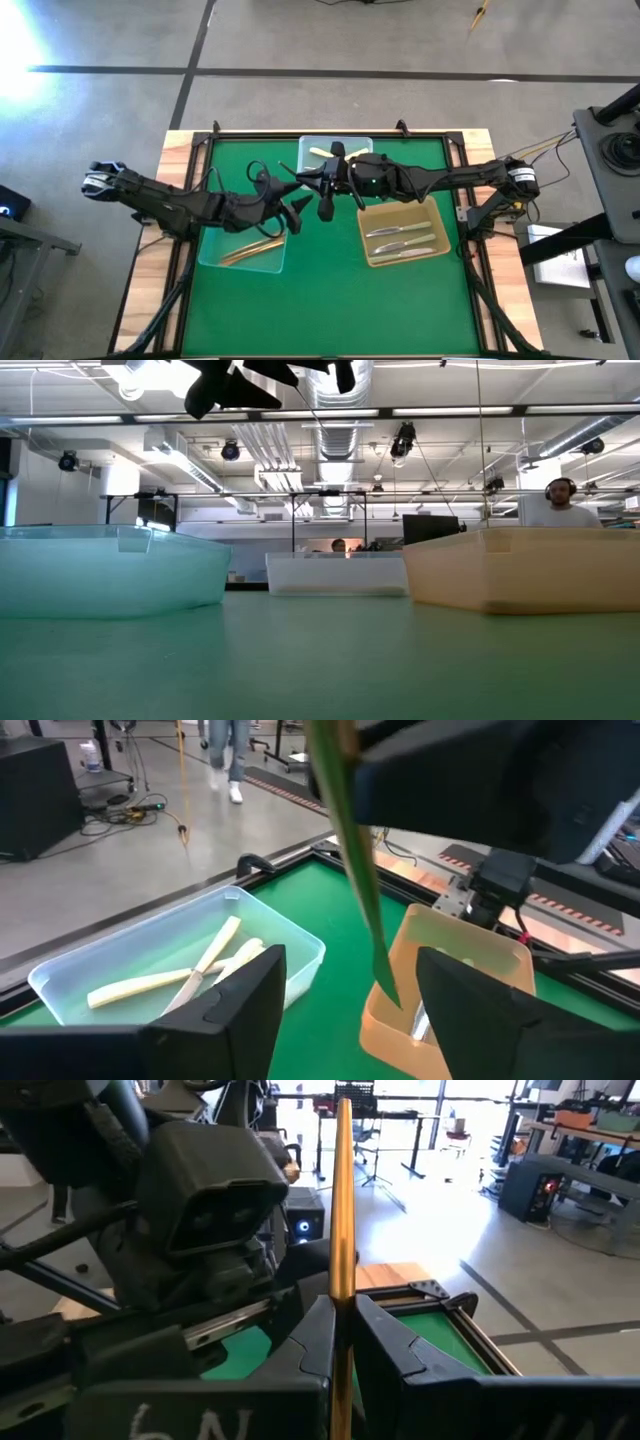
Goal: Sort silverware by color (type)
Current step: Put the gold knife into the blue bin
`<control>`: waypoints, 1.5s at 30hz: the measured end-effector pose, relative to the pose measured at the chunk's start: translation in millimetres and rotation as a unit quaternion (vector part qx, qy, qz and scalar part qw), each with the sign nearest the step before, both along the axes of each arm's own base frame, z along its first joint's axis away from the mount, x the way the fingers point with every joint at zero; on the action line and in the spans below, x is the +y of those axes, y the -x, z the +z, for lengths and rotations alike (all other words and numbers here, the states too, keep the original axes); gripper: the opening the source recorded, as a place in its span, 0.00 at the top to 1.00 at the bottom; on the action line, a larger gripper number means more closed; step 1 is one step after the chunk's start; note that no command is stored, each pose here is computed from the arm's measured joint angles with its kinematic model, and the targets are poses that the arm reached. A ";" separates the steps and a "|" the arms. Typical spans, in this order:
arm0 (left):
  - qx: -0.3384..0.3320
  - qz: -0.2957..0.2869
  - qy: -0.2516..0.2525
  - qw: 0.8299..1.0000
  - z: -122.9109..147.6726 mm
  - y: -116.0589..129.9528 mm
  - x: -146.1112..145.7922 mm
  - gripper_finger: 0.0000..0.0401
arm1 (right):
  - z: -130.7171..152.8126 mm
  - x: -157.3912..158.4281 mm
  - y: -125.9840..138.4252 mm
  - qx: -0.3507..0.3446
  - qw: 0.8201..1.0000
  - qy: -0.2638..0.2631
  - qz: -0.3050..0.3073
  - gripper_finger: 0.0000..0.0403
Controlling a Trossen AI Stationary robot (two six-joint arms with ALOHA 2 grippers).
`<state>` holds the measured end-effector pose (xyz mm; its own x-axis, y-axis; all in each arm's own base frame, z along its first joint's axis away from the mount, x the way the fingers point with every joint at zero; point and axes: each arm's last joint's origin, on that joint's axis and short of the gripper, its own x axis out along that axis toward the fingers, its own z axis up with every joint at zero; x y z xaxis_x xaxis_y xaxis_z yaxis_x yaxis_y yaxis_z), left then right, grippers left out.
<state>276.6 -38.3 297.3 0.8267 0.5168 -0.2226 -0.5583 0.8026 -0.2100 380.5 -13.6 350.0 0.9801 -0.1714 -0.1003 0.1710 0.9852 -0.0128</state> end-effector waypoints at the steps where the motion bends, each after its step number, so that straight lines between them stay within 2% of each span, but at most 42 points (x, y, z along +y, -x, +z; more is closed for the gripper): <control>1: 0.000 0.001 0.000 1.000 0.0 -0.1 0.7 0.47 | 0.0 0.2 0.0 0.000 1.000 0.000 0.000 0.97; 20: -0.012 0.023 -0.003 1.000 6.5 -4.0 21.7 0.47 | -0.6 0.1 -0.5 0.001 1.000 0.004 0.005 0.97; 25: -0.005 0.020 -0.014 1.000 6.7 -4.1 22.0 0.59 | -0.5 0.1 -0.5 0.002 1.000 0.010 0.007 0.97; 27: -0.003 0.018 -0.020 1.000 7.2 -4.2 21.9 0.68 | -0.4 0.1 -0.5 0.002 1.000 0.010 0.007 0.97; 31: 0.005 0.018 -0.035 0.999 7.3 -4.2 22.6 0.93 | -0.3 0.3 -0.6 0.002 1.000 0.013 0.010 0.97; 32: 0.007 0.018 -0.038 0.999 7.4 -4.2 22.7 0.96 | -0.3 0.6 -0.6 0.002 1.000 0.013 0.010 0.97; 41: 0.013 0.008 -0.042 0.999 10.2 0.2 23.3 1.00 | 1.1 -3.4 5.5 0.021 1.000 -0.005 0.006 0.97; 45: 0.051 -0.014 0.006 0.999 10.2 19.8 24.0 1.00 | 12.1 -9.8 27.2 0.058 0.998 -0.016 -0.009 0.97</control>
